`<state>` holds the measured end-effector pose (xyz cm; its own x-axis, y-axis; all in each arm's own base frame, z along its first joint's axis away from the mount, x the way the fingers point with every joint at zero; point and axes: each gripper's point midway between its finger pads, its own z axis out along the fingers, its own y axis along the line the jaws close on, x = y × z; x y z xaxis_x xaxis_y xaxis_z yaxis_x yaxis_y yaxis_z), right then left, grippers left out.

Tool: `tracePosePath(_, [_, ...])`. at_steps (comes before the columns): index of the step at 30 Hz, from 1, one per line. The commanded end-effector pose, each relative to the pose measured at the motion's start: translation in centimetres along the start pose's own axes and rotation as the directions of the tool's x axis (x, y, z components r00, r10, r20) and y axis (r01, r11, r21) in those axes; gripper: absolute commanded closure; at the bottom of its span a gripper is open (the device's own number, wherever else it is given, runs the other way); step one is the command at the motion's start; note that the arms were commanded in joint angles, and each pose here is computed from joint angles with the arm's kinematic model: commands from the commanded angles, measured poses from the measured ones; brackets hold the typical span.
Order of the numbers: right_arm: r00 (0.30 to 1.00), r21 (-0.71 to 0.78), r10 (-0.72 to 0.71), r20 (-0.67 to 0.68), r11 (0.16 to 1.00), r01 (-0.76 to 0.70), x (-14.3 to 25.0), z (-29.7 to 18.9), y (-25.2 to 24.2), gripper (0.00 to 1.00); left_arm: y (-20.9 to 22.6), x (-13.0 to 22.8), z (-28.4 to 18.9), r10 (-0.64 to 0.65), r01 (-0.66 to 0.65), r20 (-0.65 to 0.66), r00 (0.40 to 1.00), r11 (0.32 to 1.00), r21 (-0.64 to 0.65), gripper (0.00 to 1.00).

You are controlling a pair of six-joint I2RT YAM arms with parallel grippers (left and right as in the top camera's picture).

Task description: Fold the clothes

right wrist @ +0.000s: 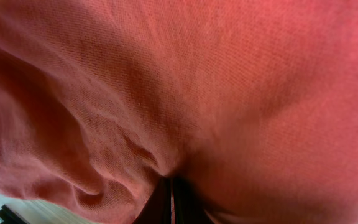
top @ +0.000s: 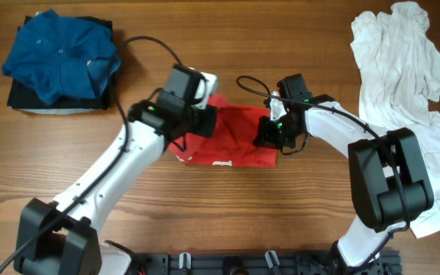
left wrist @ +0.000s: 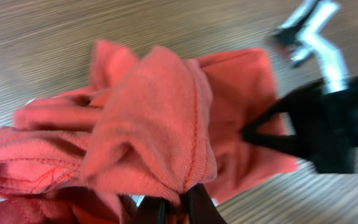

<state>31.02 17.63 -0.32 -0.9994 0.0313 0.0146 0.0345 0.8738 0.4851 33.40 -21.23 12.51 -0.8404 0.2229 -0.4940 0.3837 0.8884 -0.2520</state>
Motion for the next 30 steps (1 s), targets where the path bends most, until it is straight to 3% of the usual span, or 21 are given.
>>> tracePosePath(1, [0.999,0.107,0.037,-0.027,0.994,-0.034,0.6,1.8,-3.0,0.96,-3.4,-1.7,-0.7,-0.059,0.054,0.067,0.996,0.996,0.077,0.96])
tracePosePath(13, [0.999,0.106,0.039,-0.026,0.994,-0.036,0.6,1.8,-3.0,0.96,-8.5,-3.1,-0.9,-0.112,0.084,0.134,0.985,0.976,0.201,0.96])
tracePosePath(17, [0.999,0.037,0.03,0.019,0.999,-0.031,-0.7,0.6,-1.5,0.96,-8.7,-2.8,-0.6,-0.106,0.08,0.122,0.987,0.976,0.2,0.96])
tracePosePath(22, [0.972,-0.069,0.014,0.235,0.998,0.002,-4.8,-8.3,2.1,0.95,-8.6,-2.5,-0.2,-0.107,0.084,0.109,0.988,0.977,0.195,0.96])
tracePosePath(26, [0.888,-0.101,0.019,0.46,0.994,0.031,-6.0,-19.2,3.4,0.93,-8.6,-2.3,0.1,-0.105,0.084,0.1,0.989,0.978,0.193,0.94])
tracePosePath(28, [0.846,-0.105,0.027,0.532,0.994,0.035,-5.6,-22.6,3.2,0.91,-8.9,-2.2,0.1,-0.101,0.08,0.096,0.99,0.977,0.198,0.71])
tracePosePath(29, [0.829,-0.105,0.032,0.558,0.994,0.033,-5.2,-23.9,3.1,0.9,-9.0,-2.2,0.1,-0.098,0.077,0.098,0.99,0.977,0.2,0.36])
tracePosePath(30, [0.817,-0.103,0.035,0.576,0.994,0.031,-4.8,-24.8,2.9,0.89,-9.1,-2.3,0.1,-0.097,0.075,0.103,0.99,0.976,0.202,0.12])
